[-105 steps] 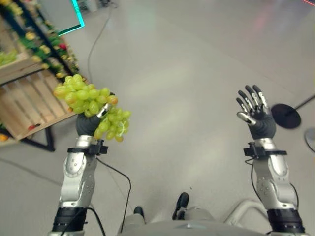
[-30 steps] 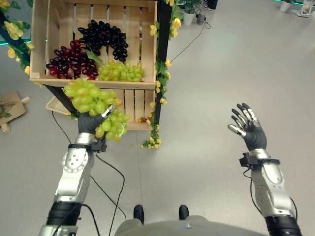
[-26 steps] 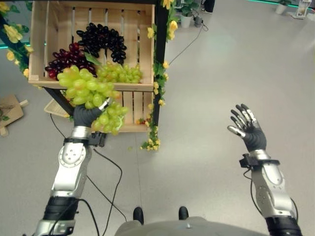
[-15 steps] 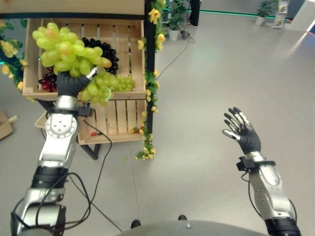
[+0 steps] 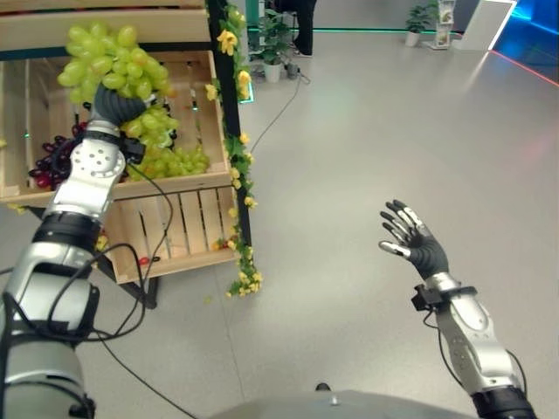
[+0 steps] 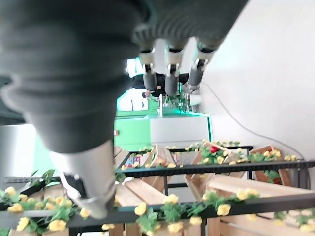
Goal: Pick up the fruits from the basket on one side to the basket on the other side
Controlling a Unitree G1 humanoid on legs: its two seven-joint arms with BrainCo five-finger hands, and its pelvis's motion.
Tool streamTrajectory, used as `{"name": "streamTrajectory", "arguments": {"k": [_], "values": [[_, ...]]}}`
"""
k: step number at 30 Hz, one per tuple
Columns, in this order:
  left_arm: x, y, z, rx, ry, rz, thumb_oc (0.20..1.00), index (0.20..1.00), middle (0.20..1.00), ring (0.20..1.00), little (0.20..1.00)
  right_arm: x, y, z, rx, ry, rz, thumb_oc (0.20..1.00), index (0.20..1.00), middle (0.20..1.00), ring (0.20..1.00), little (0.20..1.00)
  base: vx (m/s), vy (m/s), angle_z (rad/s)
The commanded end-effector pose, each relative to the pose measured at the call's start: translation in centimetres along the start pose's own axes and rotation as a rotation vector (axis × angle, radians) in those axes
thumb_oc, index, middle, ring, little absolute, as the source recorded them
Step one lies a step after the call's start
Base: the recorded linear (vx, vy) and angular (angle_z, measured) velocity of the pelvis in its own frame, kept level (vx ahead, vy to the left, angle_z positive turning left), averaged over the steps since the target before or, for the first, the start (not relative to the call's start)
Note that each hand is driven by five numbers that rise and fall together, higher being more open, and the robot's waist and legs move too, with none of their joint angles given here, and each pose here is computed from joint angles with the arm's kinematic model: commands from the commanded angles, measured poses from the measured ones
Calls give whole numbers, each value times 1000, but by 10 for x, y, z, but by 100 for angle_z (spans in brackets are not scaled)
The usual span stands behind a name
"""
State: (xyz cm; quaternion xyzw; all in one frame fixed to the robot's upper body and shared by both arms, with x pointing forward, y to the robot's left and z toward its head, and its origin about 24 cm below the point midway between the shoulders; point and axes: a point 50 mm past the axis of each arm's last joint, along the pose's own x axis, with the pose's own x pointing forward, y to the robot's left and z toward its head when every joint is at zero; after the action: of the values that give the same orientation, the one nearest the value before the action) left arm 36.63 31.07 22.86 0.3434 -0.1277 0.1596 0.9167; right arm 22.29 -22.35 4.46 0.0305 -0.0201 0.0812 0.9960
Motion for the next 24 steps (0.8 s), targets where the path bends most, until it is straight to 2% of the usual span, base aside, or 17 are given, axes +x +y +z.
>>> {"name": "streamTrajectory", "arguments": {"k": [1, 9, 12, 19, 21, 22, 24], "values": [[23, 55, 51, 46, -128, 163, 200, 200, 200, 200, 200, 11, -11, 37, -86, -148, 14, 1000, 1000, 1000, 1000, 1000, -1, 12, -12], [20, 53, 22, 126, -7, 163, 200, 200, 200, 200, 200, 9, -11, 44, -82, -191, 8, 1000, 1000, 1000, 1000, 1000, -8, 9, -3], [15, 53, 4, 276, 55, 136, 200, 200, 200, 200, 200, 6, -15, 49, -91, -217, -4, 1000, 1000, 1000, 1000, 1000, -24, 24, -5], [12, 58, -6, 374, 102, 122, 200, 200, 200, 200, 200, 2, -17, 54, -100, -232, -5, 1000, 1000, 1000, 1000, 1000, -13, 19, -8], [13, 59, -9, 464, 133, 98, 200, 200, 200, 200, 200, 1, -18, 55, -107, -230, 0, 1000, 1000, 1000, 1000, 1000, -12, 30, -4], [16, 63, -6, 630, 146, 67, 200, 200, 200, 200, 200, 0, -19, 57, -126, -231, 11, 1000, 1000, 1000, 1000, 1000, 0, 0, 0], [19, 64, -1, 710, 145, 49, 200, 200, 200, 200, 200, 0, -18, 58, -120, -238, 14, 1000, 1000, 1000, 1000, 1000, -8, 16, -1]]}}
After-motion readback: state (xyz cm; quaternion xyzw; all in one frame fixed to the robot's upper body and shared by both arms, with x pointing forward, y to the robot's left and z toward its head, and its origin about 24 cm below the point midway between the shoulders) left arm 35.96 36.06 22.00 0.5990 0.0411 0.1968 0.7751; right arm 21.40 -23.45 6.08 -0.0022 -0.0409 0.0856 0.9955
